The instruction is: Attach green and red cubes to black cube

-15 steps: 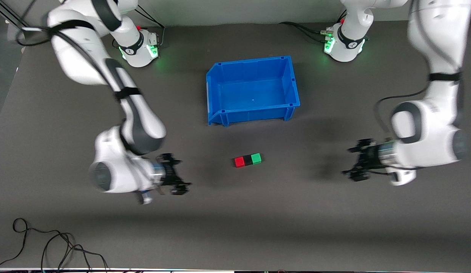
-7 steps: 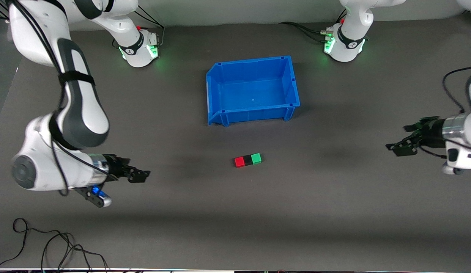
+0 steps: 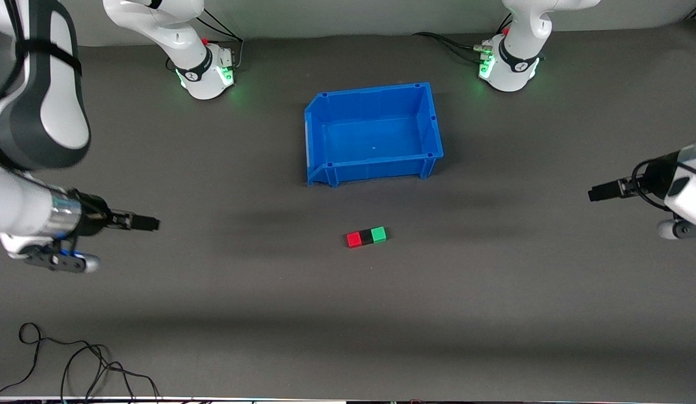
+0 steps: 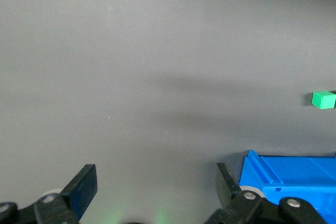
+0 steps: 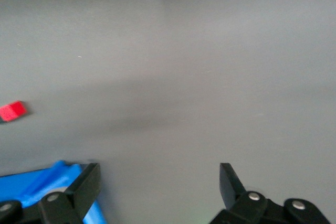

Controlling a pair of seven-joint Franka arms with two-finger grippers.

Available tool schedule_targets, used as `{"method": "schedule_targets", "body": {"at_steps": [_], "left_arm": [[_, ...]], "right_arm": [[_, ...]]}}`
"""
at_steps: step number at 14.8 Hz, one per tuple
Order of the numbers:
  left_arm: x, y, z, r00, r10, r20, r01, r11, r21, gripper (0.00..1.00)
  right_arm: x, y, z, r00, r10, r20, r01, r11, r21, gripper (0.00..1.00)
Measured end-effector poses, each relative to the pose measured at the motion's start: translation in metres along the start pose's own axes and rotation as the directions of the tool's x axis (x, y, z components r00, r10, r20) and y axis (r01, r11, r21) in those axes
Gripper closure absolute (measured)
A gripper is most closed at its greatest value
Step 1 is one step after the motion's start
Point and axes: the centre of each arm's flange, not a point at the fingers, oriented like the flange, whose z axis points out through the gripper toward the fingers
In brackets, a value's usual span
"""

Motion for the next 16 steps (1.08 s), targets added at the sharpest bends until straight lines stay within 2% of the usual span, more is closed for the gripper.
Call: {"method": "schedule_targets", "body": {"at_steps": [3, 5, 9, 13, 16], "left_arm": [[-0.015, 0.015, -0.020, 0.997, 0.061, -0.037, -0.061, 0.998, 0.012, 0.00], [-0.024, 0.017, -0.032, 0.992, 0.104, -0.065, -0.102, 0.994, 0.029, 0.00], [-0.043, 0.025, -0.042, 0.981, 0.165, -0.098, -0.162, 0.986, 0.038, 0.00], [-0.059, 0.030, -0.052, 0.976, 0.192, -0.101, -0.189, 0.981, 0.043, 0.00], [-0.064, 0.025, -0.050, 0.980, 0.190, -0.064, -0.187, 0.981, 0.047, 0.00]], "right_arm": [[-0.018, -0.003, -0.039, 0.991, -0.067, -0.113, 0.067, 0.998, -0.001, 0.00], [-0.026, 0.010, -0.051, 0.981, -0.109, -0.160, 0.110, 0.994, -0.003, 0.00], [-0.057, 0.022, -0.054, 0.984, -0.113, -0.139, 0.113, 0.994, -0.006, 0.00], [-0.061, 0.032, -0.044, 0.990, -0.105, -0.096, 0.104, 0.995, -0.012, 0.00], [-0.061, 0.032, -0.045, 0.989, -0.107, -0.098, 0.106, 0.994, -0.013, 0.00]]}}
